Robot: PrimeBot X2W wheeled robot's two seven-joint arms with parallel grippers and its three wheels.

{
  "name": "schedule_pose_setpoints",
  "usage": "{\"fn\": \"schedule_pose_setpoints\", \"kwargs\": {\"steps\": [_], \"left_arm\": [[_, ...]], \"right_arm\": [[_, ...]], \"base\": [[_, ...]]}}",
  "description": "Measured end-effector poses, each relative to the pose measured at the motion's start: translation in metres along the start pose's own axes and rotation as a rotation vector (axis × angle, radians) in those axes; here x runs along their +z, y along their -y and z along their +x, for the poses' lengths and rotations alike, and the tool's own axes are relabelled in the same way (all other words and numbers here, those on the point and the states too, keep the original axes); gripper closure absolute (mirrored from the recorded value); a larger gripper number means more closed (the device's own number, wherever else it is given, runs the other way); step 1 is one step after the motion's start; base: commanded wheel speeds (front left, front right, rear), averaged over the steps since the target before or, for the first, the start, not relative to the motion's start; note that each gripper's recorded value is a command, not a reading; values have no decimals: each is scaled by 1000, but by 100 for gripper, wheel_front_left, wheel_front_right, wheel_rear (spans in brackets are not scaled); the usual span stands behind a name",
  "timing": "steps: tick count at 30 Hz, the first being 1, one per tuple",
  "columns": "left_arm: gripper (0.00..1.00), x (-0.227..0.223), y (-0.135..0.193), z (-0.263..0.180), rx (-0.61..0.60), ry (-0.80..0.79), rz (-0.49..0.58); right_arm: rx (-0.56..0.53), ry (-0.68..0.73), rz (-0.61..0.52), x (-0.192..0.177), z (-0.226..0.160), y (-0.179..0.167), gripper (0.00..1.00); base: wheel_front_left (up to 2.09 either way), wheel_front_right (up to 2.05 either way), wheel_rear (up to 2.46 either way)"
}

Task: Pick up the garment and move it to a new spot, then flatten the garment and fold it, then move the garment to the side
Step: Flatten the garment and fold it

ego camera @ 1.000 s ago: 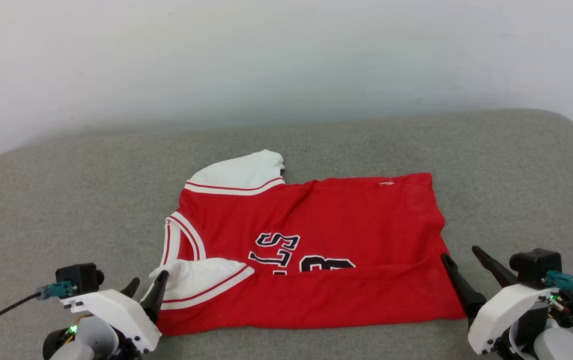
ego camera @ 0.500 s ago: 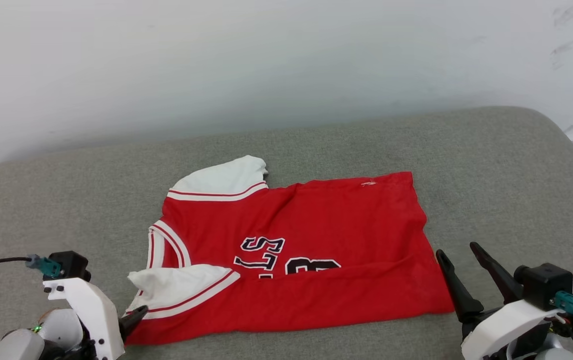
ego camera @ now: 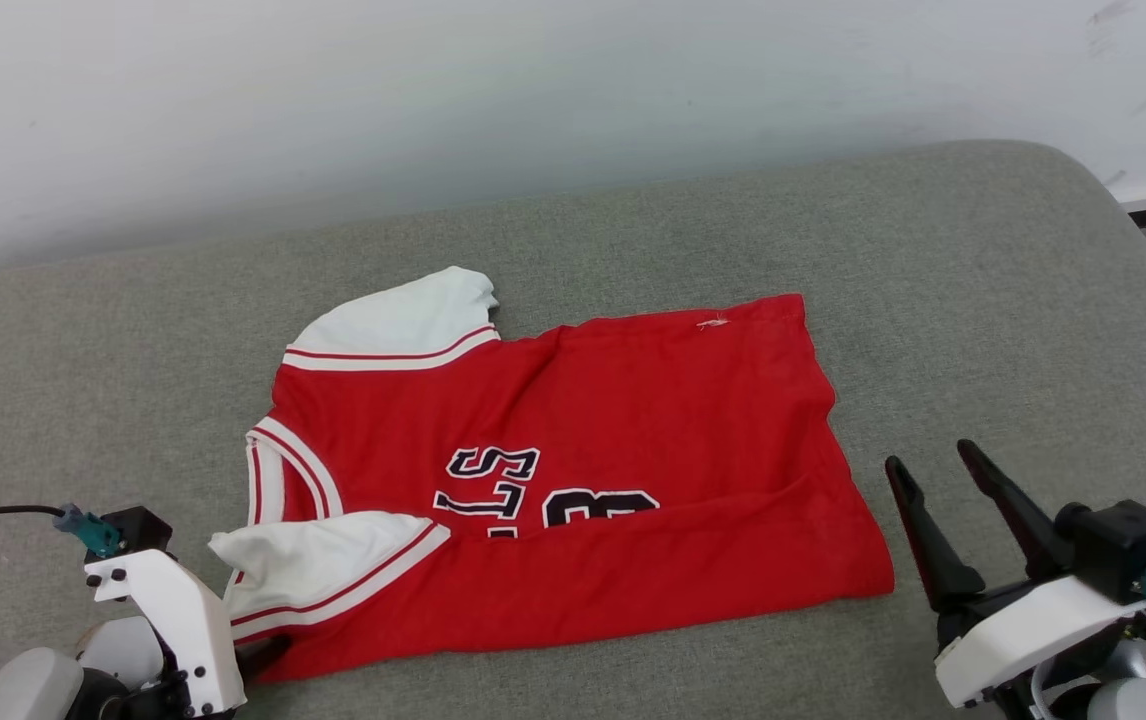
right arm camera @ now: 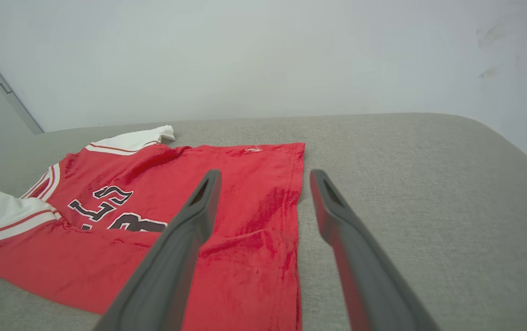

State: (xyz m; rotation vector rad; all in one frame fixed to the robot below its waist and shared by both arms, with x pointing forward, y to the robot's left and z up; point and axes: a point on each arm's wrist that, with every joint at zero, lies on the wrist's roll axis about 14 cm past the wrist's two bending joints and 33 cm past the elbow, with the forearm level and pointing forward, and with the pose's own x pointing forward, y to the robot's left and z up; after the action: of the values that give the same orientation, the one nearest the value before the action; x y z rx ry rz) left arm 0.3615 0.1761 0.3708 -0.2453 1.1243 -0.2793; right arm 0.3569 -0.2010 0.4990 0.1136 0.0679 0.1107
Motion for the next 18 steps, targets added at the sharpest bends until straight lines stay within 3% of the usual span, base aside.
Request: {"fn": "schedule_pose_setpoints", "kwargs": {"steps": [1, 9, 12, 13, 15, 16, 18], "left_arm": [[100, 0, 1, 1, -2, -3, -1], [100, 3, 19, 3, -52, 53, 5], [100, 8, 20, -1, -52, 92, 21], [100, 14, 21, -6, -48, 125, 31], [100, 18, 22, -9, -48, 143, 40], [100, 25, 24, -14, -48, 177, 52], [100, 32, 24, -20, -42, 209, 65]], "right_arm": [[-7, 5, -8, 2, -1, 3, 0], [-37, -30, -31, 15, -3, 23, 0], [-46, -171, 5, -1, -5, 33, 0], [-71, -327, 10, -22, -10, 48, 0], [-77, -392, 22, -30, -13, 52, 0], [-80, -528, 44, -45, -16, 57, 0], [-79, -632, 67, -55, -16, 58, 0]], "base": [[0, 0, 0], [0, 0, 0], [0, 0, 0], [0, 0, 0], [0, 0, 0], [0, 0, 0], [0, 0, 0]]}}
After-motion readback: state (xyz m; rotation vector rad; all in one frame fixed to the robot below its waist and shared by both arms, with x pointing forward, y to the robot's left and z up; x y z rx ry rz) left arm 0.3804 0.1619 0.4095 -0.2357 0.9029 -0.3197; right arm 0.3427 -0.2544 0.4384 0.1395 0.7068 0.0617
